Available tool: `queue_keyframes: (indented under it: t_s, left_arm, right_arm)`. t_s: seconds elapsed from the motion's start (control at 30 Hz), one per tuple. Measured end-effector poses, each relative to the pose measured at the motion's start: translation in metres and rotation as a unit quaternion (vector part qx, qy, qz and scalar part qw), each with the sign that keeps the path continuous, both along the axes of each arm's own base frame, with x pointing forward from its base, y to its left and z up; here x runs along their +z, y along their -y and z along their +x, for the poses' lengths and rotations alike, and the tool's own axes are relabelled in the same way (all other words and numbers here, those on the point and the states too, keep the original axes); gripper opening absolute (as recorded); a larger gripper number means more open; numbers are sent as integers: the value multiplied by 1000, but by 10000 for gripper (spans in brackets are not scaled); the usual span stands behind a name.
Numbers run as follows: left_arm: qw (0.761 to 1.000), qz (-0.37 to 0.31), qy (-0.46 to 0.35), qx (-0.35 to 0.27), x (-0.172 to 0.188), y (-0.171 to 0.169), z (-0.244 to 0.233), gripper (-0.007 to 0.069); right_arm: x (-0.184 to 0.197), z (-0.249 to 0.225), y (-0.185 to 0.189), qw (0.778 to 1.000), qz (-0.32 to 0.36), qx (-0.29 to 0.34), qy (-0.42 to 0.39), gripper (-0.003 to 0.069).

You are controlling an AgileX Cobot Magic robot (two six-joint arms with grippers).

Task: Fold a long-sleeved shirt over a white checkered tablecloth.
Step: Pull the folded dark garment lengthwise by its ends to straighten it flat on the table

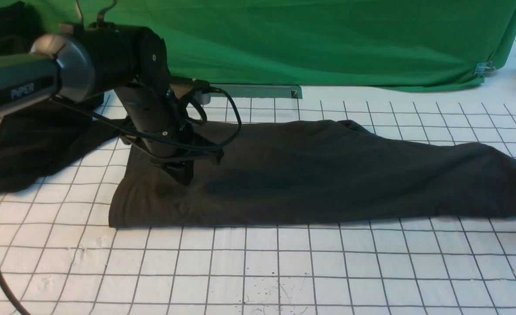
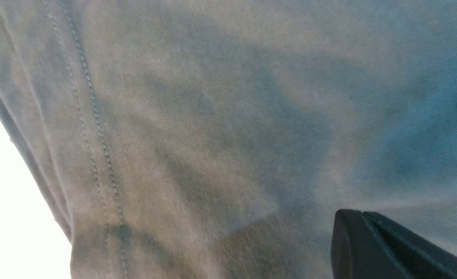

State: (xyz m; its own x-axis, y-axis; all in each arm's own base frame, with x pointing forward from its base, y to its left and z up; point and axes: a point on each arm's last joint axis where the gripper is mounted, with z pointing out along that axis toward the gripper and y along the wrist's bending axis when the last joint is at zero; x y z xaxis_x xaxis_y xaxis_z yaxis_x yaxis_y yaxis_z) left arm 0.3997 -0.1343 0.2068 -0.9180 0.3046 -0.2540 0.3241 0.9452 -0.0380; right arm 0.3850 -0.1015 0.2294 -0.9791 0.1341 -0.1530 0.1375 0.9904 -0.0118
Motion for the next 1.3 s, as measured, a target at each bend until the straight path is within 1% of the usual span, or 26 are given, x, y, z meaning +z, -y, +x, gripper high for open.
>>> queue_keyframes:
  t_s: [0.03,0.07,0.17,0.23,0.27,0.3,0.33,0.37,0.4,0.43,0.47,0.5,0.63,0.73,0.8,0.83,0.87,0.9,0.93,1.0,1.07,1.13,1.17,1.2,1.27,1.3]
  left_arm:
    - [1000,5,-3,-1,-6,0,2,0]
    - [1000,9,-5,-2,-11,0,3,0]
    - [1000,16,-12,-3,-22,0,6,0]
    - [1000,19,-18,-3,-29,0,7,0]
    - [1000,20,-18,-3,-29,0,7,0]
    - [1000,20,-18,-3,-29,0,7,0]
    - [1000,20,-18,-3,-30,0,7,0]
    - [1000,20,-18,-3,-30,0,7,0]
    - [1000,20,-18,-3,-30,0,7,0]
    - [1000,20,-18,-3,-30,0,7,0]
    - [1000,20,-18,-3,-30,0,7,0]
    - [1000,19,-18,-3,-30,0,7,0]
    - [1000,19,-19,-2,-30,0,7,0]
    - [1000,17,-19,-2,-30,1,7,0]
    - [1000,16,-19,-1,-30,1,7,0]
    - [1000,16,-20,-1,-30,1,7,0]
    - [1000,16,-20,1,-30,1,7,0]
    - [1000,15,-20,1,-30,1,7,0]
    - [1000,14,-19,6,-29,1,7,0]
    - [1000,10,-14,13,-23,1,7,0]
    - [1000,2,7,16,-5,0,6,0]
    - [999,-6,28,19,10,0,5,0]
    - [999,-6,30,19,12,0,5,0]
    - [998,-13,49,22,28,-1,2,0]
    - [998,-15,60,22,37,-2,1,0]
    - [998,-16,61,22,37,-2,0,0]
  right_arm:
    - [-5,2,0,1000,10,-1,4,424]
    - [-8,4,-1,1000,21,2,8,454]
    - [-20,10,-4,999,43,9,12,477]
    - [-34,14,-5,998,54,13,1,424]
    - [-36,14,-5,998,54,14,-1,417]
    - [-39,15,-5,998,55,16,-4,382]
    - [-45,16,-5,998,56,25,-11,284]
    - [-46,16,-5,998,55,29,-14,225]
    - [-46,16,-5,998,55,29,-14,209]
    - [-46,15,-3,998,46,31,-16,98]
    - [-46,14,-2,999,38,30,-20,62]
    - [-45,14,-1,999,33,29,-24,46]
    - [-43,10,3,998,15,35,-51,43]
    - [-43,7,4,997,10,38,-65,73]
    - [-43,7,4,997,8,39,-67,116]
    - [-43,7,5,997,2,39,-70,183]
    - [-43,6,6,997,-2,38,-73,269]
    - [-43,6,6,997,-1,38,-74,283]
    - [-40,6,7,996,-6,35,-79,369]
    - [-33,8,9,997,-11,18,-77,454]
    - [-15,10,10,998,-15,-18,-52,503]
    - [4,10,8,999,-18,-31,-25,497]
    - [5,10,8,999,-18,-33,-22,497]
    - [28,9,3,999,-24,-33,9,459]
    - [49,9,-5,999,-30,-21,39,400]
    - [51,9,-7,998,-32,-17,43,393]
